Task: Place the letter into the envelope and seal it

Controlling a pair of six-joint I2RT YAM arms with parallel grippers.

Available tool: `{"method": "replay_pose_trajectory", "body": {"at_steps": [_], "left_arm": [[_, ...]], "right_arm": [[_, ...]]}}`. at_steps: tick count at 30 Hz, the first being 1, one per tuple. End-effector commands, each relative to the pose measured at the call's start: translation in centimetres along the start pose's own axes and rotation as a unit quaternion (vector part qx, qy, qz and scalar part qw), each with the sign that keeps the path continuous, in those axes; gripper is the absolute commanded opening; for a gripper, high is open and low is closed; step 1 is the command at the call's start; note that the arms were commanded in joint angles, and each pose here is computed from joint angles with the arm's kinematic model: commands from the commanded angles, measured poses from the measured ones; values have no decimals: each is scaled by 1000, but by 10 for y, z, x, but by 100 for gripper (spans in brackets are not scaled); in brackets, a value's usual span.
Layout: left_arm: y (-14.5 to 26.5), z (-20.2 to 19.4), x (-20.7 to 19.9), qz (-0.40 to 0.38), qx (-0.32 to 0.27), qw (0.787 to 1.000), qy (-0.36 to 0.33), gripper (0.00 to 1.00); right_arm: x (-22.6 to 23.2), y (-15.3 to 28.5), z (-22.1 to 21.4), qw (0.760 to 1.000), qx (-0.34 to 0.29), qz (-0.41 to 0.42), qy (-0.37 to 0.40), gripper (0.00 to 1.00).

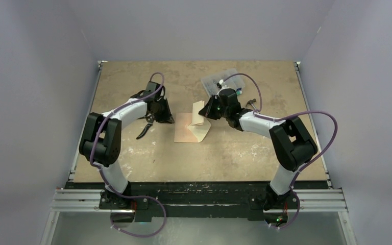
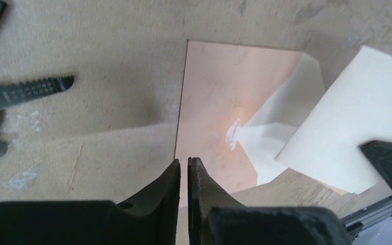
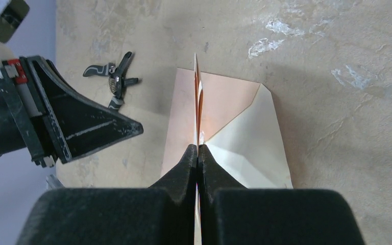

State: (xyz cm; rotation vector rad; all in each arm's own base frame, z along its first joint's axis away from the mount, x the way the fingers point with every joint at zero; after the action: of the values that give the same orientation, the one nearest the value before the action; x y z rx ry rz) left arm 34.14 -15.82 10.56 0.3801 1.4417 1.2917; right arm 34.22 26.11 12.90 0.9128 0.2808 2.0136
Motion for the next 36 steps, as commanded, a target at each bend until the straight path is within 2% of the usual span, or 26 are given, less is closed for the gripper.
{"method": "replay_pose_trajectory", "body": {"at_steps": [1, 8, 19, 23, 30, 36], "left_arm": [[15, -27, 15, 36, 51, 998, -15, 10], [6, -52, 32, 54, 87, 995, -3, 25], [-10, -50, 36, 68, 84, 994, 0, 29], [-9, -46, 37, 75, 74, 994, -5, 29], [-11, -46, 40, 85, 72, 994, -8, 25], [-15, -46, 41, 86, 74, 994, -3, 25]], "right_arm": [[13, 6, 12, 1000, 6, 9, 1, 0], [0, 9, -23, 996, 71, -15, -50, 0], [-8, 0, -45, 984, 141, -40, -105, 0], [-10, 1, -40, 987, 122, -43, -92, 0], [8, 20, -4, 999, 18, 4, -46, 0], [1, 25, -1, 999, -1, -24, -24, 0]]}}
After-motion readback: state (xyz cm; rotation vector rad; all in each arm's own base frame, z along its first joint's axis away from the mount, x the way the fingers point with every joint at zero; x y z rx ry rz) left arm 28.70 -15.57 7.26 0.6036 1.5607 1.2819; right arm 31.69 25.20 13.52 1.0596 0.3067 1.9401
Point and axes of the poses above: each gripper's point midway between its finger pads, its own y axis back along the fingers, its own x axis along the line the jaws close on, z = x × y, the point moved 6 cm from there along y, back along the fingers, and after that the axes turned 14 degrees about y, right-handed, at the moved point
